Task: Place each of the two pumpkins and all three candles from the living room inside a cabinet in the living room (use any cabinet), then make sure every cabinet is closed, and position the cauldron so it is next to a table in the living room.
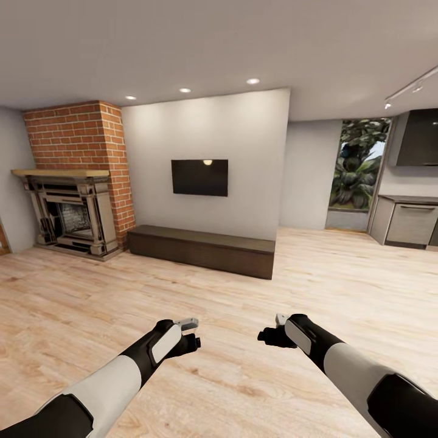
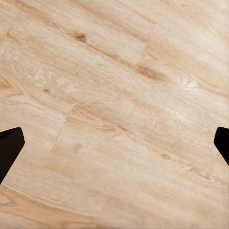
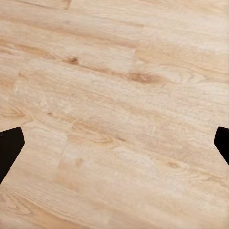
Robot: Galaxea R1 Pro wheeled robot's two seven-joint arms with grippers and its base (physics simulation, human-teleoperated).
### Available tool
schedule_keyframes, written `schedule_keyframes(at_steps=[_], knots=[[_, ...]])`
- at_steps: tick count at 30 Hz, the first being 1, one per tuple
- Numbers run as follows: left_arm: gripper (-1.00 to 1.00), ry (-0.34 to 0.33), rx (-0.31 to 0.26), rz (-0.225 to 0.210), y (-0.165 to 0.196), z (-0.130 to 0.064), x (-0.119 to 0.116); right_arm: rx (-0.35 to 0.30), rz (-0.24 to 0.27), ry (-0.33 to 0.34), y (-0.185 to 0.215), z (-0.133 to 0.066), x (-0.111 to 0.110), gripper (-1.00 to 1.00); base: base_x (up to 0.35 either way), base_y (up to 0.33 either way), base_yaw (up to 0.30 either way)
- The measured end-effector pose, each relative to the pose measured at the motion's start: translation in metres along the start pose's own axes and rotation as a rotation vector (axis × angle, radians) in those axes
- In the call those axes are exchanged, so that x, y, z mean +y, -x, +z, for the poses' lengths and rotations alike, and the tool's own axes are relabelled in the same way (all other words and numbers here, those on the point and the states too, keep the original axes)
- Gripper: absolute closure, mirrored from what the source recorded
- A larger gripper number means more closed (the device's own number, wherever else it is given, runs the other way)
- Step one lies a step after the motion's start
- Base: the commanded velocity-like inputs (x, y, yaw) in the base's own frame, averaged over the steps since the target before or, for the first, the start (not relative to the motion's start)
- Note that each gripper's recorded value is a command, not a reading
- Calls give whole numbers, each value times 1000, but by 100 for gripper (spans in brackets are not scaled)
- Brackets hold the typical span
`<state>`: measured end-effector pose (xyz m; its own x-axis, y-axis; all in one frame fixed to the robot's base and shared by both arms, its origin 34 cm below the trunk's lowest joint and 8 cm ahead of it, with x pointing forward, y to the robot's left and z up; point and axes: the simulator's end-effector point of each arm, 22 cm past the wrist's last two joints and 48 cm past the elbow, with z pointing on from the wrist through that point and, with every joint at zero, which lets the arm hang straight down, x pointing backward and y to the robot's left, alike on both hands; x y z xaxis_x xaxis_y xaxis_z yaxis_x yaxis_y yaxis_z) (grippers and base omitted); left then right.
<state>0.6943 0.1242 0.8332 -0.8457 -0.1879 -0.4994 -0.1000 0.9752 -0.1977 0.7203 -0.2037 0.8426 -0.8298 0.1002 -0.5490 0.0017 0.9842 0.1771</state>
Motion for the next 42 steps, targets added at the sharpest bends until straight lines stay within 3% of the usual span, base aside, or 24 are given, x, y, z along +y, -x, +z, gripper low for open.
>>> schedule_keyframes(at_steps=[42], knots=[[-100,12,13,-9,15,-42,0,2,-1,-5,18,-41,8,-100,0,0,0]])
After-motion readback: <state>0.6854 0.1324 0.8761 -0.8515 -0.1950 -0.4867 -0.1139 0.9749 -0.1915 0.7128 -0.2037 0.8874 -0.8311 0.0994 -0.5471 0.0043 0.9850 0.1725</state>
